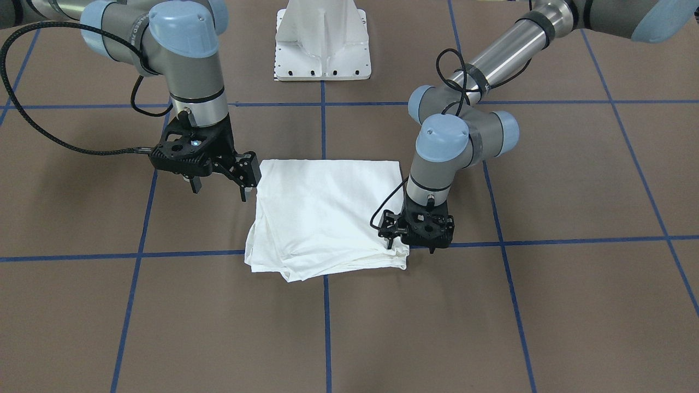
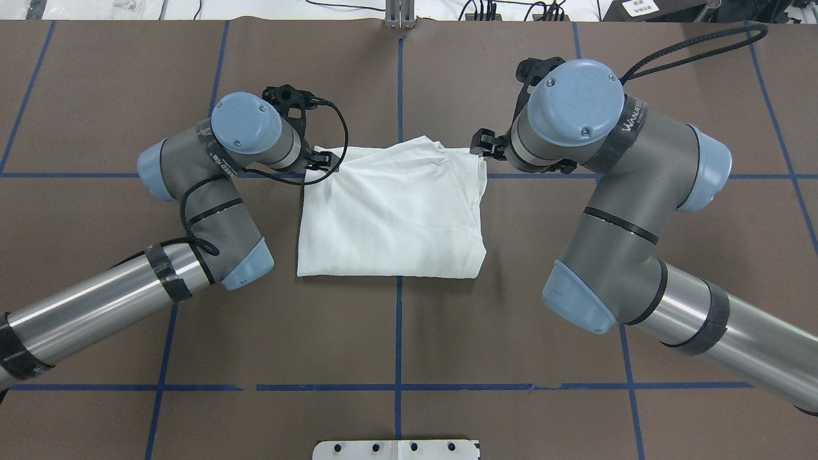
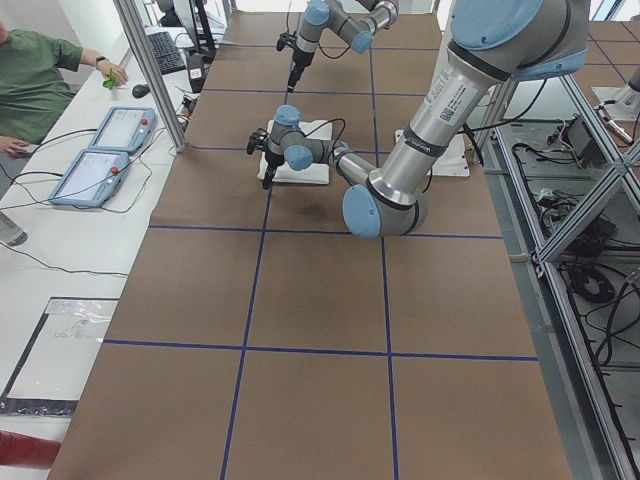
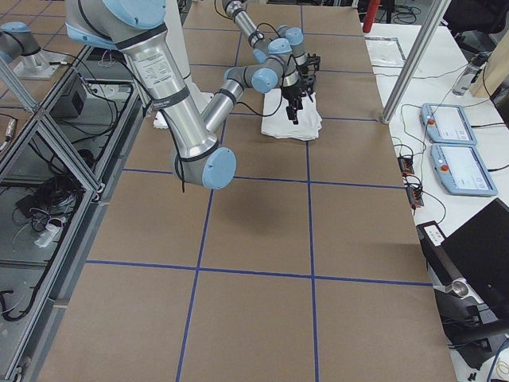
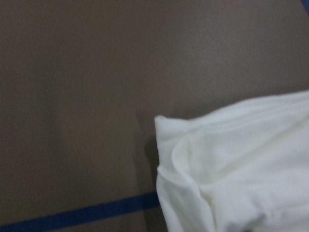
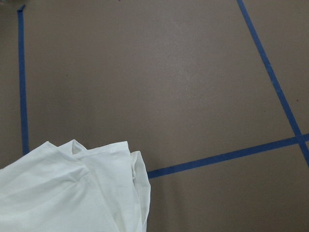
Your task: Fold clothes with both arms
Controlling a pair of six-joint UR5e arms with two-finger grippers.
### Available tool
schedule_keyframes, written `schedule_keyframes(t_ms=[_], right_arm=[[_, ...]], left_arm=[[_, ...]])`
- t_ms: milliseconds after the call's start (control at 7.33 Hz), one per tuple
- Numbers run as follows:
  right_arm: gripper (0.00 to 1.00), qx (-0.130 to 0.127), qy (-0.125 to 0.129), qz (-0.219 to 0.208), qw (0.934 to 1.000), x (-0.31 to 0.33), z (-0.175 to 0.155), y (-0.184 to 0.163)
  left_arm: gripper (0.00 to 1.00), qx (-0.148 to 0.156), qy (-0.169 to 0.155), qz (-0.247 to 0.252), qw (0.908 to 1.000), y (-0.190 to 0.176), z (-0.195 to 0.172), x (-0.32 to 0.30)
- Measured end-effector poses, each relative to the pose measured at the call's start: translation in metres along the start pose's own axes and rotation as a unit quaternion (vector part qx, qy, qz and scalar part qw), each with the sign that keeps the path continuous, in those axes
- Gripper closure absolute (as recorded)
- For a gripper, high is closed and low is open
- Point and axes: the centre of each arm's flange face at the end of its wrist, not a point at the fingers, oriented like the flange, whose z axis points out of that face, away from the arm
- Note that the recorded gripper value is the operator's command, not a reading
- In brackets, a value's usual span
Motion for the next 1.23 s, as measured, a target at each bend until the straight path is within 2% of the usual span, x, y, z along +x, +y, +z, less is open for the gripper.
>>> schedule_keyframes(t_ms=[409, 682, 955, 1227], right_arm=[[0.00, 0.000, 0.000, 0.000, 1.0000, 0.001, 0.000, 0.001], [0.00, -0.003, -0.002, 0.000, 1.0000, 0.000, -0.001, 0.002], [0.00, -0.022, -0.008, -0.015, 0.9996, 0.007, -0.007, -0.012], [0.00, -0.052, -0.008, -0.071, 0.9960, 0.049, -0.011, -0.052]], left_arm=[[0.00, 0.040, -0.033, -0.034, 0.9981, -0.074, 0.011, -0.039], [0.00, 0.049, -0.021, -0.032, 0.9981, -0.090, -0.005, -0.036], [0.00, 0.034, 0.000, 0.001, 0.9994, -0.086, -0.042, -0.045], [0.00, 0.023, -0.003, 0.069, 0.9974, -0.067, -0.121, -0.089]])
